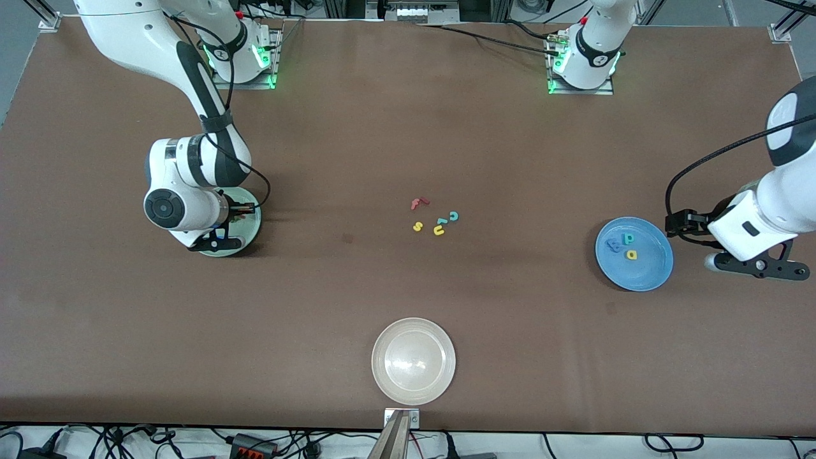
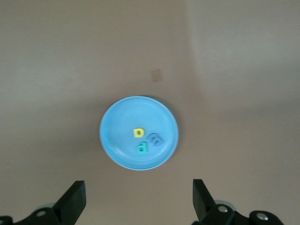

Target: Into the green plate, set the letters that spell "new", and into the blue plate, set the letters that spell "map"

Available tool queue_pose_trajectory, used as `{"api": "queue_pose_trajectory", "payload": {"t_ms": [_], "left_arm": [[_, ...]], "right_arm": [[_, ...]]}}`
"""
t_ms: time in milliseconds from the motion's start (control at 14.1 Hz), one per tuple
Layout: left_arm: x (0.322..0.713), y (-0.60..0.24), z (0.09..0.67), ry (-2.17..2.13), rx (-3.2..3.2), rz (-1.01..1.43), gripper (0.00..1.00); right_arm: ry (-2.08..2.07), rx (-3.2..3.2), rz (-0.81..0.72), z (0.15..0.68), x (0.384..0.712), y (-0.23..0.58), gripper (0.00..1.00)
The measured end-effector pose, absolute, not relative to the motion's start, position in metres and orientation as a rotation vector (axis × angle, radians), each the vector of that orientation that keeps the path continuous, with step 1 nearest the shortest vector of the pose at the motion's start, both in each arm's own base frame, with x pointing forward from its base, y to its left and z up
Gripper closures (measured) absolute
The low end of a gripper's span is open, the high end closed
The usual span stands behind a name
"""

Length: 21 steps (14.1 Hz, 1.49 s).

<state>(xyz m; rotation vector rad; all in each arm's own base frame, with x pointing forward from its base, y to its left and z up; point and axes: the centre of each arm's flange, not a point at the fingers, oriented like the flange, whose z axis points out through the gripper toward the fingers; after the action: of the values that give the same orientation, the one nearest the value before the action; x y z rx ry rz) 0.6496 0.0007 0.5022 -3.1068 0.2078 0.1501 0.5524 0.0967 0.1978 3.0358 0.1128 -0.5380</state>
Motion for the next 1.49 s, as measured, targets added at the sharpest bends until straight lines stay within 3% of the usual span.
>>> {"api": "queue_pose_trajectory", "payload": {"t_ms": [71, 142, 427, 641, 996, 1281, 1495], "left_arm": [[0.644, 0.004, 0.512, 0.185, -3.137, 0.155, 0.00], [0.636, 0.005, 0.521, 0.169, -3.147, 0.166, 0.00], [0.601, -0.003, 0.560, 0.222, -3.089, 0.126, 0.00], [0.582, -0.006, 0.566, 0.227, -3.083, 0.057, 0.00], [0.554, -0.019, 0.582, 0.210, -3.096, -0.047, 0.00], [0.552, -0.017, 0.583, 0.192, -3.122, -0.043, 0.00], [0.551, -0.012, 0.583, 0.178, -3.129, -0.036, 0.00]], "right_arm": [[0.115, 3.036, -0.539, 0.198, 0.552, 0.097, 0.73], [0.114, 3.036, -0.539, 0.197, 0.552, 0.097, 0.67], [0.109, 3.043, -0.519, 0.204, 0.556, 0.098, 0.29], [0.111, 3.057, -0.511, 0.245, 0.572, 0.101, 0.00], [0.060, 3.097, -0.448, 0.393, 0.618, 0.085, 0.00], [-0.038, 3.130, -0.219, 0.484, 0.647, 0.038, 0.00], [-0.122, 3.162, -0.068, 0.547, 0.647, -0.004, 0.00]]}}
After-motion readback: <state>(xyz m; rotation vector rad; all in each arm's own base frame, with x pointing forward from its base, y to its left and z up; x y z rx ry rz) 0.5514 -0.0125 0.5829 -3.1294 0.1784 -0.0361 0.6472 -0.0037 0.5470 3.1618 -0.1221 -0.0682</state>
